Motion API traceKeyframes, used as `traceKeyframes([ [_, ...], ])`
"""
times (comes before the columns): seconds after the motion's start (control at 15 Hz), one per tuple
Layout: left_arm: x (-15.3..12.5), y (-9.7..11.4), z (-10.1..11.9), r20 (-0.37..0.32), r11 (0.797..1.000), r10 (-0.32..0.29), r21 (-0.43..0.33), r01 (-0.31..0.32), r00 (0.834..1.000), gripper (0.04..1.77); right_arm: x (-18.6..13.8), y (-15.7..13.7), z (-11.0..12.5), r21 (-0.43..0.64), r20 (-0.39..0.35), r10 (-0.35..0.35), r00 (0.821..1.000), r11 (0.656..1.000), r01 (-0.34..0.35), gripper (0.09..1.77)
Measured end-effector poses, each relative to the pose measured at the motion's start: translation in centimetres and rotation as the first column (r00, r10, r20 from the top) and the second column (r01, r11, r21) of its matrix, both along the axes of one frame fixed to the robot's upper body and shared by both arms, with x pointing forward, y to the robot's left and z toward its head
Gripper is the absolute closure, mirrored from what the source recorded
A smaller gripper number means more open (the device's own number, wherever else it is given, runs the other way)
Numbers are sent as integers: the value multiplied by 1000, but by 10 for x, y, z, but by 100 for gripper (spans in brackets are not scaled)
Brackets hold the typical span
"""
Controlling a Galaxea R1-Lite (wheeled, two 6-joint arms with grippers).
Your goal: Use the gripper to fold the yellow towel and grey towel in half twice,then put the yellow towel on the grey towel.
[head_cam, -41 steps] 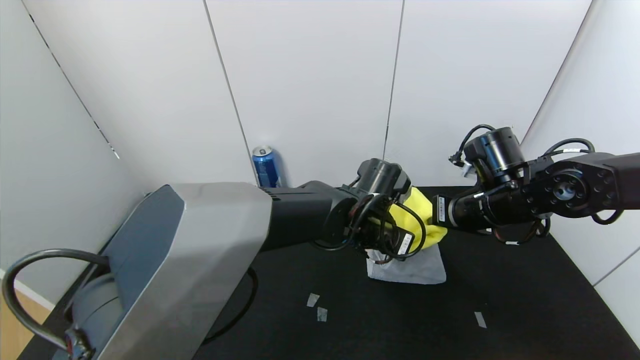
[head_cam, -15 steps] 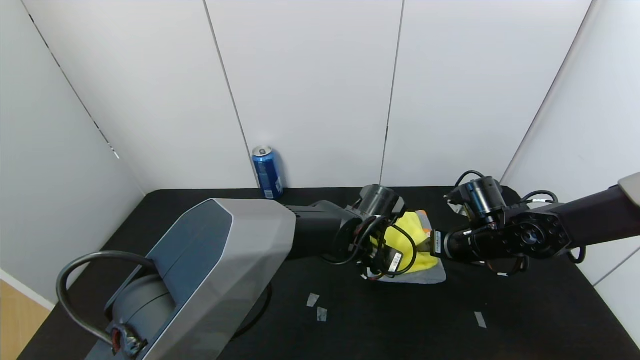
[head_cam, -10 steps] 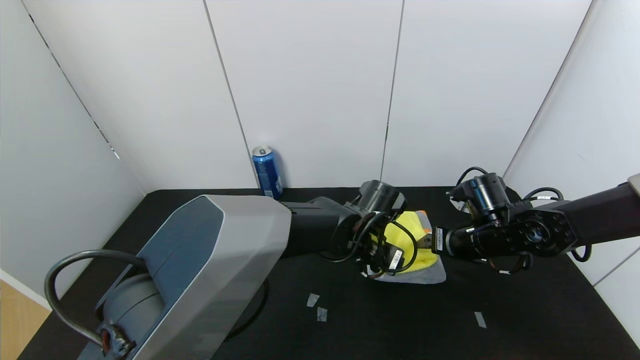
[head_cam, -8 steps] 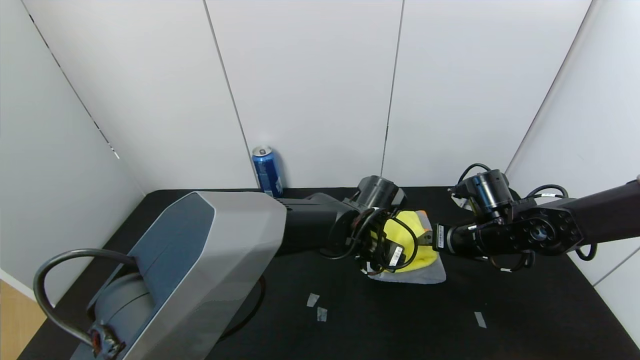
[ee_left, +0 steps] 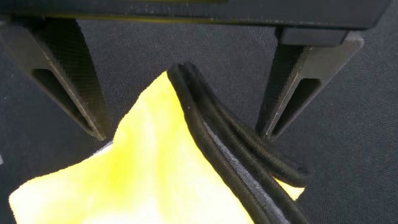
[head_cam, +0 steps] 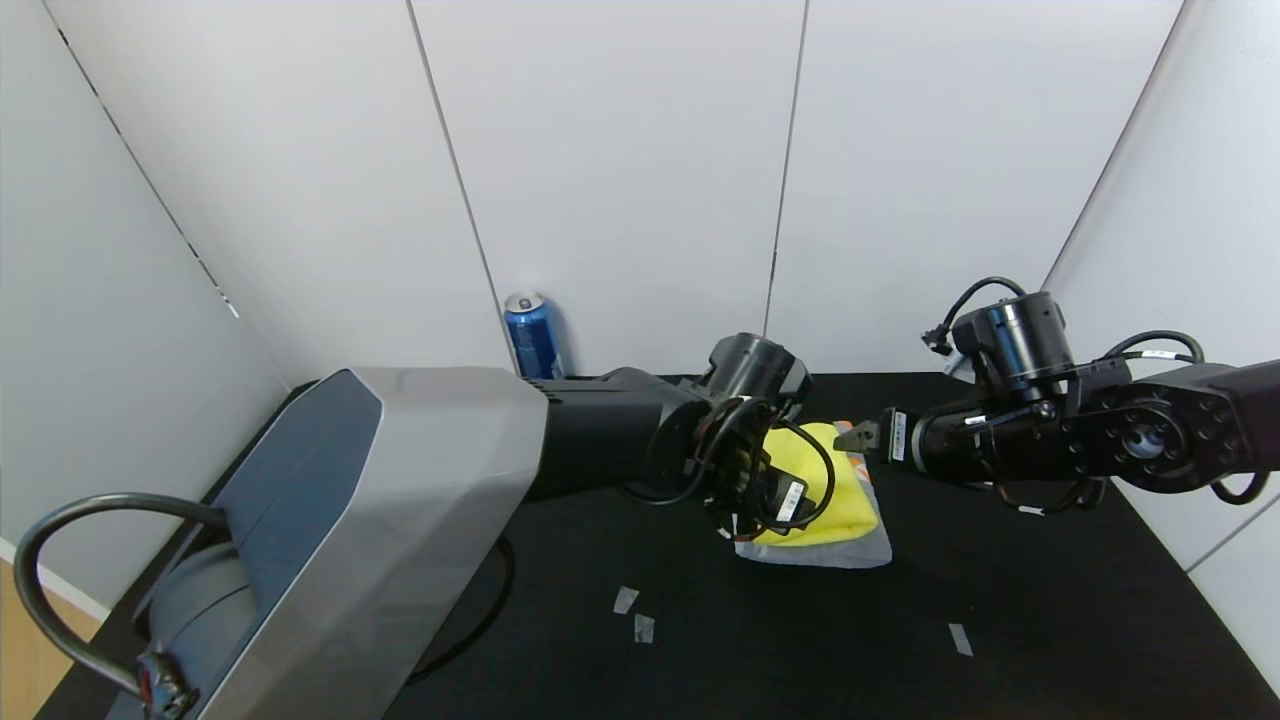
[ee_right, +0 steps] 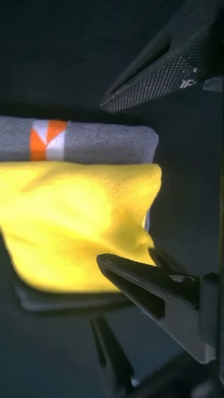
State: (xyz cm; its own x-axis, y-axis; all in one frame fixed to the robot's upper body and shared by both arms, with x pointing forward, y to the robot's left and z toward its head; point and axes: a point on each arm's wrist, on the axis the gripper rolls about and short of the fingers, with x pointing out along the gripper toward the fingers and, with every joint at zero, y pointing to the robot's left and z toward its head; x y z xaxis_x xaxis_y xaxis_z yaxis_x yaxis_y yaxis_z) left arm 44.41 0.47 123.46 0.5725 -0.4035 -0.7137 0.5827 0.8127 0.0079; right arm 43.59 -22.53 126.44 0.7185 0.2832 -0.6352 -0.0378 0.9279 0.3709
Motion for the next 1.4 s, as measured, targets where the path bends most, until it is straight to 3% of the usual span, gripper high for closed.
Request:
traceKeyframes([
  [0.27, 0, 10, 14, 3, 999, 34, -29, -34, 999, 14, -2, 2, 25, 52, 106, 29, 994, 998, -35, 19],
  [0.6, 0, 48, 36, -7, 994, 94, -49, -95, 996, 12, 4, 10, 49, 160, 215, 137, 967, 972, -173, 17],
  [0.8, 3, 85, 53, -13, 986, 152, -68, -152, 988, 11, 11, 22, 51, 242, 243, 154, 958, 946, -213, 16],
  [1.0, -4, 118, 69, -35, 973, 203, -101, -205, 979, 11, 9, 22, 44, 241, 220, 156, 963, 948, -209, 16],
  [1.4, -55, 177, 103, -17, 952, 282, -121, -282, 959, 10, -44, -3, 54, 224, 208, 137, 969, 957, -183, 16],
])
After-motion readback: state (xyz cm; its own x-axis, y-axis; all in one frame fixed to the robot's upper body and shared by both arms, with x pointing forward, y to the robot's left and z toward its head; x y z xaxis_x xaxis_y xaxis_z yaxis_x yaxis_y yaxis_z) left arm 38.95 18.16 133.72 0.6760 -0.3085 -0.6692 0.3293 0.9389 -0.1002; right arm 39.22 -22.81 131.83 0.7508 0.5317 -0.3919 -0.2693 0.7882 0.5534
